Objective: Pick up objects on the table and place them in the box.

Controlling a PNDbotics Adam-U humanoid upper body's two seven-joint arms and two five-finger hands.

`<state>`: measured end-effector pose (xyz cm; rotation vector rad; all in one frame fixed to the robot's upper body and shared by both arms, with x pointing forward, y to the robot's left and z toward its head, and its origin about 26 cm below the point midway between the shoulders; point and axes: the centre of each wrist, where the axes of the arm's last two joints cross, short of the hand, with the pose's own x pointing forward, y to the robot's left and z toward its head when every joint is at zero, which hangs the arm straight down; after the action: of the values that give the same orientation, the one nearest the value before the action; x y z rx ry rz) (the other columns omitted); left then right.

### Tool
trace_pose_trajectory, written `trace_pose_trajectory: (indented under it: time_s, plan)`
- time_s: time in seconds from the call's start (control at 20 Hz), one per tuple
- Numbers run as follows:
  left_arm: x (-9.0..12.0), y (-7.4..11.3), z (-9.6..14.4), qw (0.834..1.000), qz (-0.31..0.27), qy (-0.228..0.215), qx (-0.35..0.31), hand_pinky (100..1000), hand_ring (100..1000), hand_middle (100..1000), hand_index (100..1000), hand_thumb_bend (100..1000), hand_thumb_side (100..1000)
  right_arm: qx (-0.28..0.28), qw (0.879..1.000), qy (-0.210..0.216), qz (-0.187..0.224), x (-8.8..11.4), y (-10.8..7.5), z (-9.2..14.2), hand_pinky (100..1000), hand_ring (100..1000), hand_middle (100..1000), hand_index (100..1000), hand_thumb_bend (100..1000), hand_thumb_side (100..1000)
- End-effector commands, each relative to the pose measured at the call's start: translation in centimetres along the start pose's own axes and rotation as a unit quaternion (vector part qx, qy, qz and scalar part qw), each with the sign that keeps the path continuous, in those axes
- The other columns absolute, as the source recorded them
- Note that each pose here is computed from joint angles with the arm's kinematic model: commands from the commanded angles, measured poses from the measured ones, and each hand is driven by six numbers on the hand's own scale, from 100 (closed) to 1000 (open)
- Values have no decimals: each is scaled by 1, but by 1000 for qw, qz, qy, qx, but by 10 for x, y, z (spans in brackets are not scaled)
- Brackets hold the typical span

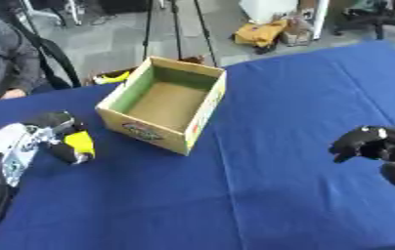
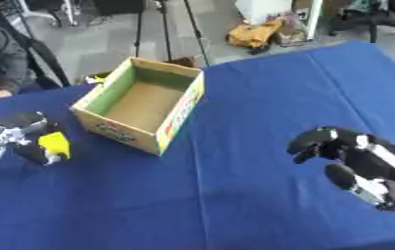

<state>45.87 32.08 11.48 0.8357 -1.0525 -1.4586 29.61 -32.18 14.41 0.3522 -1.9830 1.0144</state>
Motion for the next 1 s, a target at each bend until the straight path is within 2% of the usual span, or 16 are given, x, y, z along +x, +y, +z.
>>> trace_pose_trajectory:
  time_s: [0.05,0.45,0.6,0.8,0.9,1.0]
  plan:
    - [-7,20,7,1000,4,7,22,637,491,444,568,100,255,5,1000,-4,16,7,-6,-1,719,787,742,797,286,587]
    - [-3,71,29,998,11,-20,54,626,476,423,545,100,276,2,1000,-1,12,6,-6,1,719,787,742,797,287,583]
    - [3,83,35,997,14,-34,68,626,476,424,546,100,277,1,1000,-1,10,5,-5,2,719,787,742,797,288,582]
    - [6,86,36,998,8,-33,54,632,492,447,577,100,272,0,1000,-1,8,5,-5,3,719,787,742,797,288,581]
    - [4,82,36,999,9,-25,43,645,520,483,628,100,288,-1,1000,0,7,4,-5,3,719,787,742,797,288,582]
    - [-1,79,37,999,10,-12,32,663,545,525,684,202,323,-2,1000,1,7,4,-5,4,719,787,742,797,288,581]
